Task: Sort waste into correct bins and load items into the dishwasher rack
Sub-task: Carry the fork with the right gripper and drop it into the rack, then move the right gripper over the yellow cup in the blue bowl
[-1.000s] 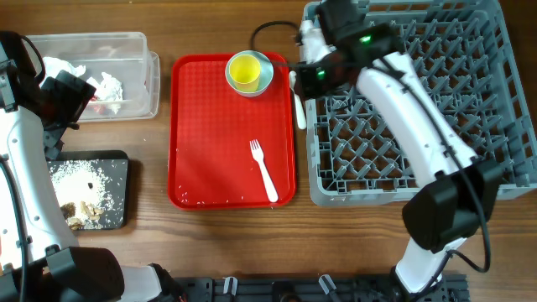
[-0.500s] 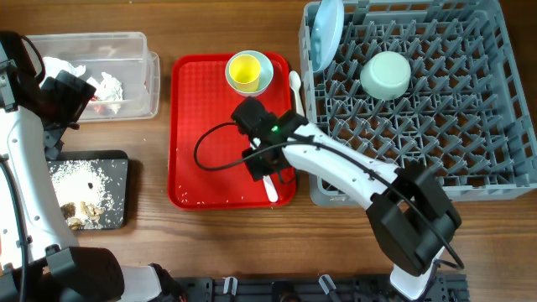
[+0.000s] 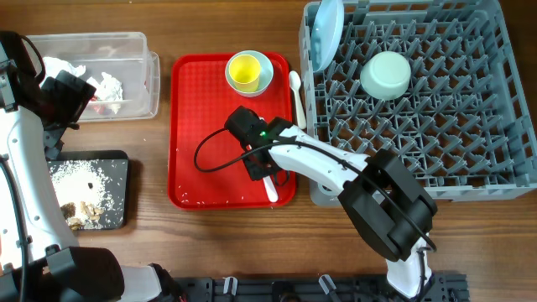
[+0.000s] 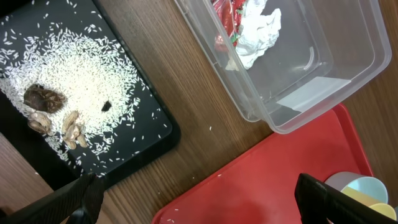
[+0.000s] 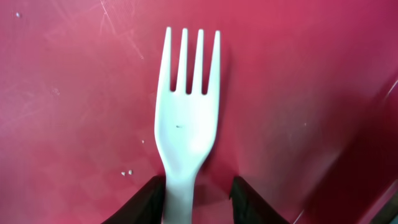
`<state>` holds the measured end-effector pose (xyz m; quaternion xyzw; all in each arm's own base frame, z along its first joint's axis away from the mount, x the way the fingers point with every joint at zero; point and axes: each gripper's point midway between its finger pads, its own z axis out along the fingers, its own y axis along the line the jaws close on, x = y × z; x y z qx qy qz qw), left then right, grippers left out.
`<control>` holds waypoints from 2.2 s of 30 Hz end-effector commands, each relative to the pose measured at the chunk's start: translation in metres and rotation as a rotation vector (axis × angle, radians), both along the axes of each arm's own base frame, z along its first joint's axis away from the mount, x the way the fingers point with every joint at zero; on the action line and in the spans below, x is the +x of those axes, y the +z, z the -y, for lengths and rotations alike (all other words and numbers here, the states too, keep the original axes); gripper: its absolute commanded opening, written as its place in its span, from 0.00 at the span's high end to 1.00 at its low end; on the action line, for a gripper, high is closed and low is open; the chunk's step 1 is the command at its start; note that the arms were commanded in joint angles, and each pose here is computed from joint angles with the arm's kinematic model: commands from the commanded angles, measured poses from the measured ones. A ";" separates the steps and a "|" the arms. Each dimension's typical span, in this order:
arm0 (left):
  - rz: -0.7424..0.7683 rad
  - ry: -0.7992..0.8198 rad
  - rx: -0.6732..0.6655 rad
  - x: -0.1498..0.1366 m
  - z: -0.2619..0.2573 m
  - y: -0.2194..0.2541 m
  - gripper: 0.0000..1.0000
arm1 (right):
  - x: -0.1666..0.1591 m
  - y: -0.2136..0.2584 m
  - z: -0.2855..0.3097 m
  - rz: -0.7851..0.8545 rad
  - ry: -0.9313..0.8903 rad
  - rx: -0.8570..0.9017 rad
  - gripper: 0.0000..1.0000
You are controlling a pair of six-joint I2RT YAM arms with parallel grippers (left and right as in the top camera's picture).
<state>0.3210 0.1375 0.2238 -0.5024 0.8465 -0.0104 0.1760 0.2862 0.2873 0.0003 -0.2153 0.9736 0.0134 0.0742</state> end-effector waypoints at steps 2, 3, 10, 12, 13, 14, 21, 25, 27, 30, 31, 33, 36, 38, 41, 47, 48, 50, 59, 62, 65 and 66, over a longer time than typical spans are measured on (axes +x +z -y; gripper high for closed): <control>-0.003 0.013 0.011 -0.001 -0.004 0.000 0.00 | -0.010 -0.013 0.004 -0.038 -0.033 -0.030 0.78; -0.003 0.013 0.011 -0.001 -0.004 0.000 0.00 | -0.010 -0.013 0.004 -0.038 -0.037 -0.030 0.83; -0.003 0.013 0.011 -0.001 -0.004 0.000 0.00 | 0.011 0.027 -0.005 -0.019 -0.084 0.006 0.96; -0.003 0.013 0.011 -0.001 -0.004 0.000 0.00 | 0.035 0.064 -0.002 0.039 -0.095 0.041 0.96; -0.003 0.013 0.011 -0.001 -0.004 0.000 0.00 | 0.046 0.080 0.004 0.070 -0.117 0.045 0.96; -0.003 0.013 0.011 -0.001 -0.004 0.000 0.00 | 0.060 0.100 0.014 0.112 -0.149 0.046 0.96; -0.003 0.013 0.011 -0.001 -0.004 0.000 0.00 | 0.132 0.187 0.118 0.292 -0.310 0.100 0.95; -0.003 0.013 0.011 -0.001 -0.004 0.000 0.00 | 0.139 0.179 0.144 0.223 -0.264 0.173 0.95; -0.003 0.013 0.011 -0.001 -0.004 0.000 0.00 | 0.134 0.169 0.145 0.166 -0.271 0.216 0.95; -0.003 0.013 0.011 -0.001 -0.004 0.000 0.00 | 0.124 0.153 0.138 0.108 -0.268 0.249 0.94; -0.003 0.013 0.011 -0.001 -0.004 0.000 0.00 | 0.120 0.148 0.138 0.089 -0.286 0.250 0.94; -0.003 0.013 0.011 -0.001 -0.004 0.000 0.00 | 0.112 0.138 0.140 0.049 -0.325 0.242 0.94; -0.003 0.013 0.011 -0.001 -0.004 0.000 0.00 | 0.102 0.126 0.142 0.005 -0.368 0.232 0.91; -0.003 0.013 0.011 -0.001 -0.004 0.000 0.00 | 0.096 0.119 0.144 -0.020 -0.371 0.219 0.82; -0.003 0.013 0.011 -0.001 -0.004 0.000 0.00 | 0.091 0.118 0.146 -0.038 -0.373 0.210 0.74; -0.003 0.013 0.011 -0.001 -0.004 0.000 0.00 | 0.083 0.127 0.142 -0.063 -0.383 0.238 0.61; -0.003 0.013 0.011 -0.001 -0.004 0.000 0.00 | 0.086 0.136 0.141 -0.042 -0.397 0.254 0.61; -0.003 0.013 0.011 -0.001 -0.004 0.000 0.00 | 0.096 0.163 0.130 0.034 -0.364 0.325 0.61; -0.003 0.013 0.011 -0.001 -0.004 0.000 0.00 | 0.145 0.266 0.034 0.468 -0.089 0.632 0.16; -0.003 0.013 0.011 -0.001 -0.004 0.000 0.00 | 0.155 0.271 0.010 0.505 -0.035 0.606 0.13; -0.003 0.013 0.011 -0.001 -0.004 0.000 0.00 | 0.172 0.271 -0.008 0.547 0.003 0.518 0.09; -0.003 0.013 0.011 -0.001 -0.004 0.000 0.00 | 0.177 0.268 -0.016 0.558 0.017 0.498 0.09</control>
